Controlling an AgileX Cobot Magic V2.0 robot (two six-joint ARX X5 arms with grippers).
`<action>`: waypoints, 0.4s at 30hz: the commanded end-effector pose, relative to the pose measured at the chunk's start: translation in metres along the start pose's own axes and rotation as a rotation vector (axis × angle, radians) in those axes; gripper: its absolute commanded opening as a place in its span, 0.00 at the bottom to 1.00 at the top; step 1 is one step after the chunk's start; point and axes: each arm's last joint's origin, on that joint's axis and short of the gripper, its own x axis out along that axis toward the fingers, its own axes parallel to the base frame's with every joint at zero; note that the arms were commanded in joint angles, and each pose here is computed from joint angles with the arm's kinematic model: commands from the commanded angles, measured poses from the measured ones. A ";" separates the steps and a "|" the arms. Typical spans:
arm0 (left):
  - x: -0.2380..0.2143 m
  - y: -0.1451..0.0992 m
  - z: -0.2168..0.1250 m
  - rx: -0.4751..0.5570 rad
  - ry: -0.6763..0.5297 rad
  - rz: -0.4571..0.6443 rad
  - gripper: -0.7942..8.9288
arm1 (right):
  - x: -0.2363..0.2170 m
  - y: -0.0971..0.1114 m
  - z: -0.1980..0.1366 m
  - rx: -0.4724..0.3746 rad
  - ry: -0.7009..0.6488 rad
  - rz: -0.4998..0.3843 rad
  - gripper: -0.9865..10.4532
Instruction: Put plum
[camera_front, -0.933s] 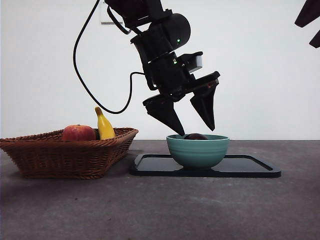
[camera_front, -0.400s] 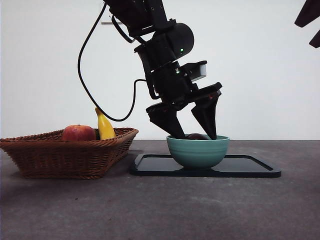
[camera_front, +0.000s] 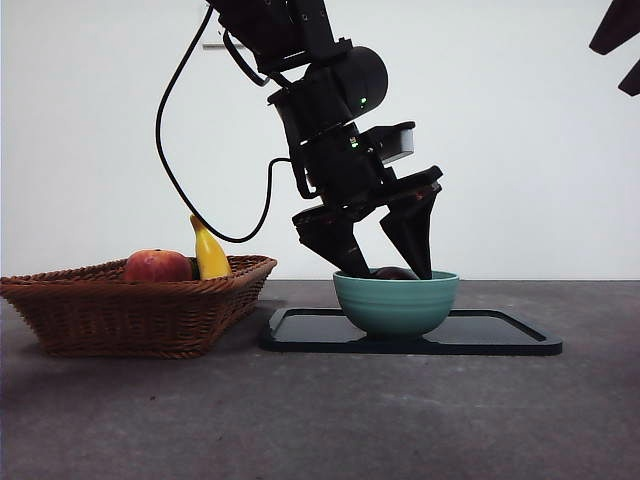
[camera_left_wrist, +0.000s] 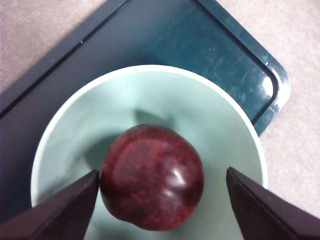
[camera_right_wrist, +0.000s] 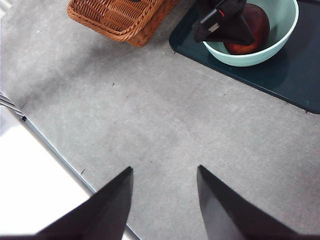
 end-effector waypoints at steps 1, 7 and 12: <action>0.013 -0.002 0.001 0.022 0.017 -0.003 0.50 | 0.000 0.001 0.002 -0.022 -0.004 0.006 0.26; 0.015 -0.002 -0.001 0.038 0.038 0.006 0.50 | 0.000 0.001 0.002 -0.023 -0.005 0.000 0.26; 0.015 -0.004 -0.001 0.049 0.038 0.017 0.45 | 0.000 0.001 0.002 -0.026 -0.005 0.000 0.26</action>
